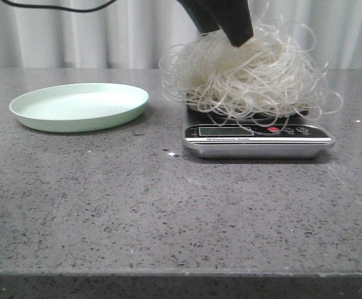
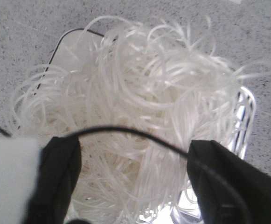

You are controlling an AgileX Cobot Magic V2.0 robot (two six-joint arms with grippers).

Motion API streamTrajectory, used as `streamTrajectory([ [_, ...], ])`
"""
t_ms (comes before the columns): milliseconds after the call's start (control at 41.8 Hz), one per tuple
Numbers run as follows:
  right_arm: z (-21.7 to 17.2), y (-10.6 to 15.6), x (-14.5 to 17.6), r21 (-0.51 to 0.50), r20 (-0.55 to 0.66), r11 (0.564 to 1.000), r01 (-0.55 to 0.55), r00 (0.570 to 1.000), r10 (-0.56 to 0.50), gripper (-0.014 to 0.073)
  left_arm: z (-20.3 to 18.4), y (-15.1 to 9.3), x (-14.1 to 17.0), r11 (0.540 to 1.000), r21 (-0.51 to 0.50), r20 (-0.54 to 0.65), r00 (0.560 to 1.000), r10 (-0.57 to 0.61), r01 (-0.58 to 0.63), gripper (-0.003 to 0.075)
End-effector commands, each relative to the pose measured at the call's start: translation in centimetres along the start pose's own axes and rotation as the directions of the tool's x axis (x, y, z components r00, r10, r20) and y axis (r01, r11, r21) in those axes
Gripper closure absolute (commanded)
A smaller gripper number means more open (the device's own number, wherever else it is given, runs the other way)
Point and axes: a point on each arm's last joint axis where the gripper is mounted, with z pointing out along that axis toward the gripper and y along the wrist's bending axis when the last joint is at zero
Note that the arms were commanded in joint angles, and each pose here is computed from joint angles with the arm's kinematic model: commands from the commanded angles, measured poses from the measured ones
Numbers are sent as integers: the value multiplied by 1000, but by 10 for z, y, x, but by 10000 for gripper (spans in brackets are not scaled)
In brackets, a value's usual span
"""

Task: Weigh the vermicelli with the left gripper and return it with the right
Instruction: 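Lift the vermicelli with the left gripper and carry it over the scale, then open the left gripper to drop the vermicelli onto the scale, then withdraw the left gripper while the vermicelli rests on the scale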

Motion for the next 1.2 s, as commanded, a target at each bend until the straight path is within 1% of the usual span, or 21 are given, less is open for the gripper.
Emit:
streamTrajectory([
  [0,-2,-1,-11,12,104,1000,7,995,-8,444,-52,-10,-13,999,-44,116,993,12,-7,188],
  [192,-2,-1,-11,12,104,1000,7,995,-8,444,-91,-7,-8,992,-98,169,984,-62,80,196],
  [335,-2,-1,-11,12,104,1000,7,995,-8,444,-122,-2,1,976,-137,206,969,-138,169,198],
  [455,-2,-1,-11,12,105,1000,7,994,-8,444,-146,10,18,931,-206,218,942,-255,300,255],
  [527,-2,-1,-11,12,106,1000,7,994,-8,444,-158,13,31,907,-239,219,929,-297,346,297],
  [622,-2,-1,-11,12,107,1000,7,994,-8,444,-168,14,50,884,-257,206,916,-344,390,338],
  [718,-2,-1,-11,12,109,1000,7,994,-8,444,-178,9,72,860,-276,196,901,-387,430,374],
  [790,-2,-1,-11,12,109,1000,7,994,-8,444,-186,4,91,832,-308,207,886,-414,461,395],
  [958,-3,-1,-14,16,133,1000,6,991,-8,444,-205,-13,129,757,-399,296,854,-429,518,440],
  [1101,-3,-2,-15,20,153,1000,6,988,-8,444,-214,-32,166,674,-476,378,823,-424,565,487],
  [1173,-3,-2,-15,20,153,1000,6,988,-8,444,-216,-43,185,628,-526,409,817,-405,574,512],
])
